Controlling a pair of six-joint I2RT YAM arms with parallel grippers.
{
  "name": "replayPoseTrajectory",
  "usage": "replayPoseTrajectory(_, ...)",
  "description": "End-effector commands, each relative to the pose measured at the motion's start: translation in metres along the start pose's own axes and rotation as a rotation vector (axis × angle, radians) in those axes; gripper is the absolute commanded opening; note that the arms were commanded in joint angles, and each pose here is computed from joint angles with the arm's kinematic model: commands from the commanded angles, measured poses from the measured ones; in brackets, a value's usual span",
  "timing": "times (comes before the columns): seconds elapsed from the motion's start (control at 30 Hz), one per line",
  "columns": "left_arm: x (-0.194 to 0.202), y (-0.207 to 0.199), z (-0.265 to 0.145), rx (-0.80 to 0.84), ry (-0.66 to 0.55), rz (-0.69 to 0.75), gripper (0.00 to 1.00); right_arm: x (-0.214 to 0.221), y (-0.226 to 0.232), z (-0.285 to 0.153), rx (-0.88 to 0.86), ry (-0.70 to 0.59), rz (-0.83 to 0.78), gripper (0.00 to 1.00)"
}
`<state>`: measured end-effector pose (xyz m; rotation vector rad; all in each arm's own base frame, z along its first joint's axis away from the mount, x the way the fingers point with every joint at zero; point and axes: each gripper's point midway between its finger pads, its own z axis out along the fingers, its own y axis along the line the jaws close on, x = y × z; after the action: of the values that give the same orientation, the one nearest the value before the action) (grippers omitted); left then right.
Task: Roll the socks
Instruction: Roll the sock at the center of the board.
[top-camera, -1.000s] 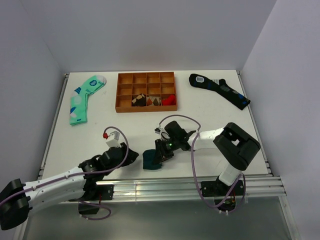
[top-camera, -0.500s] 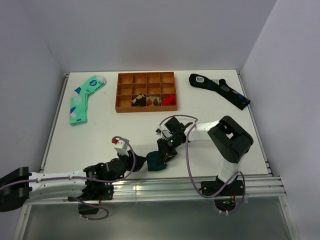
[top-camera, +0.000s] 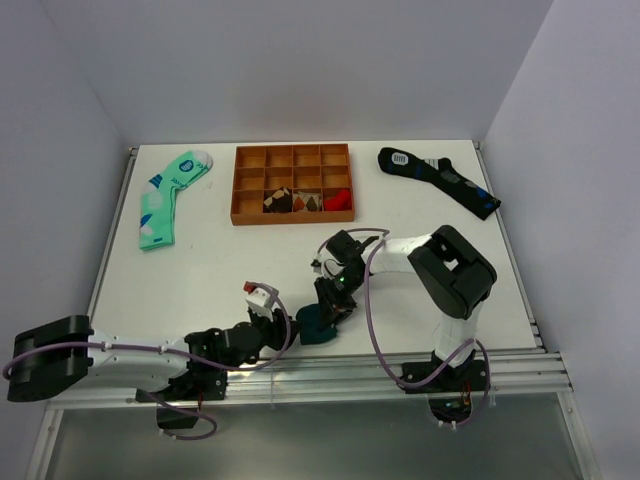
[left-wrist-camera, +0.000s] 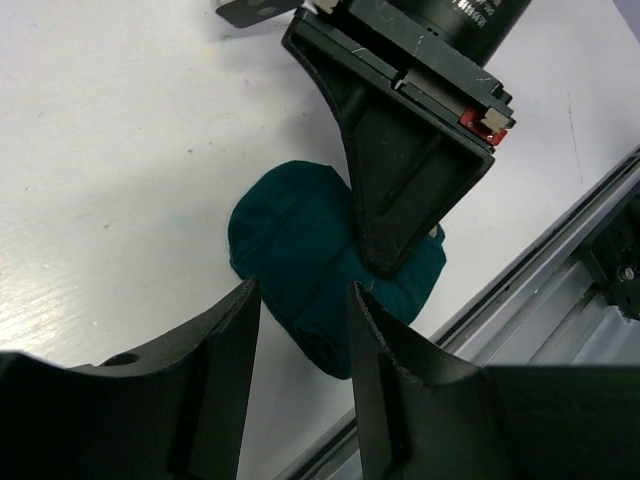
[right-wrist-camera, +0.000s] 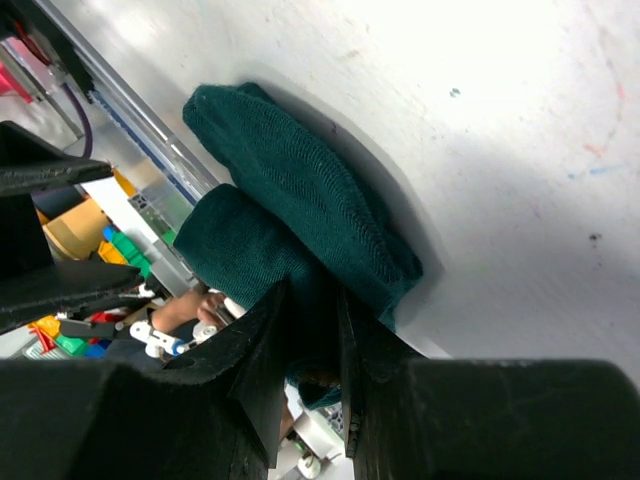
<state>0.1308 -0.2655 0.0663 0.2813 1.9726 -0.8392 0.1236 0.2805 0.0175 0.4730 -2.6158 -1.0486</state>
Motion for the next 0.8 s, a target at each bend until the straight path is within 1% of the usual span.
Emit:
replayPoseTrajectory(0.0,-0.020,-0.027,0.003,0.079,-0.064,0.001,0.46,0.011,-0.049,0.002,0.218,0.030,0.023,0.14)
replayPoseTrajectory(0.17,-0.018,-0.040,0.002,0.157,-0.053,0.016,0.46,0.012,-0.052,0.002,0.230,0.036,0.028,0.14)
replayPoseTrajectory(0.2,-0.012,-0.041,0.002,0.171,-0.035,0.033,0.46,0.013,-0.052,0.002,0.229,0.039,0.029,0.14)
replayPoseTrajectory(0.3,-0.008,-0.045,0.007,0.173,-0.012,0.050,0.47,0.013,-0.053,0.003,0.231,0.043,0.031,0.14)
replayPoseTrajectory(0.33,-0.006,-0.047,0.008,0.181,-0.005,0.053,0.48,0.013,-0.053,0.003,0.234,0.046,0.033,0.14)
replayPoseTrajectory(0.4,-0.002,-0.047,0.011,0.170,0.010,0.061,0.53,0.012,-0.053,0.003,0.236,0.044,0.029,0.14)
replayPoseTrajectory(0.43,0.000,-0.047,0.011,0.170,0.017,0.064,0.54,0.012,-0.054,0.003,0.238,0.046,0.031,0.14)
replayPoseTrajectory(0.6,0.005,-0.048,0.015,0.163,0.033,0.073,0.55,0.012,-0.054,0.001,0.248,0.050,0.032,0.14)
replayPoseTrajectory(0.77,0.011,-0.055,0.015,0.170,0.052,0.096,0.53,0.012,-0.054,0.000,0.253,0.053,0.031,0.14)
